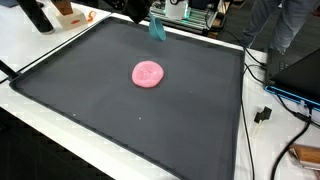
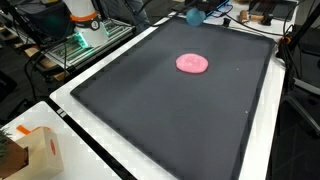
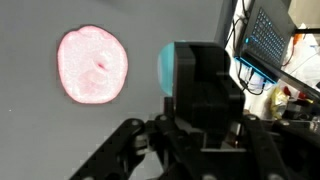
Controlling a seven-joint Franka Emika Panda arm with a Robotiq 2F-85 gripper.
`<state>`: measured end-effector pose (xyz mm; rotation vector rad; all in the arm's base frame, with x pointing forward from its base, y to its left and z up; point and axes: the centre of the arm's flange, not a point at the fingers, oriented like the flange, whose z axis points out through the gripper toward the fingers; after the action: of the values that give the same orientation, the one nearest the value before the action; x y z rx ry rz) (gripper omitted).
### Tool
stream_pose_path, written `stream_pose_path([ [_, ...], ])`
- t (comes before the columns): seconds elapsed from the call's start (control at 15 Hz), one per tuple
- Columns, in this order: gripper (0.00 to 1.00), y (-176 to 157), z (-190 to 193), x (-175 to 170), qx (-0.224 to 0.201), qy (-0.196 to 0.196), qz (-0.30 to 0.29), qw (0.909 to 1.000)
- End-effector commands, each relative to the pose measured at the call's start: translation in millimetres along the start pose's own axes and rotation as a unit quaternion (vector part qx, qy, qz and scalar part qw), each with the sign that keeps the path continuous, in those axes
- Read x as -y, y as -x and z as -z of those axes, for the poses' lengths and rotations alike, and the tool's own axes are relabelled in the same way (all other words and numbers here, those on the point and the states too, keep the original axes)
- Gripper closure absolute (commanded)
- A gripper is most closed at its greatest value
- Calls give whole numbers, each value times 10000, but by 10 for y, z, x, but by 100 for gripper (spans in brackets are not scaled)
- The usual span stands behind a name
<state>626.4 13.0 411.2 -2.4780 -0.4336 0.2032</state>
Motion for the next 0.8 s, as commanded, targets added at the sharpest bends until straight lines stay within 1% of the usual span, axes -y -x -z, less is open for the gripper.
stream_pose_path([
  [0.0,75,8,-105,-290,-14,-581,246,9980],
  [0.07,75,6,-146,-377,-9,-731,281,9969],
  [0.47,75,-8,-411,-790,-154,-1174,382,9922],
  [0.67,75,-29,-564,-949,-191,-1263,353,9912],
  [0.73,75,-41,-621,-994,-207,-1196,319,9921],
])
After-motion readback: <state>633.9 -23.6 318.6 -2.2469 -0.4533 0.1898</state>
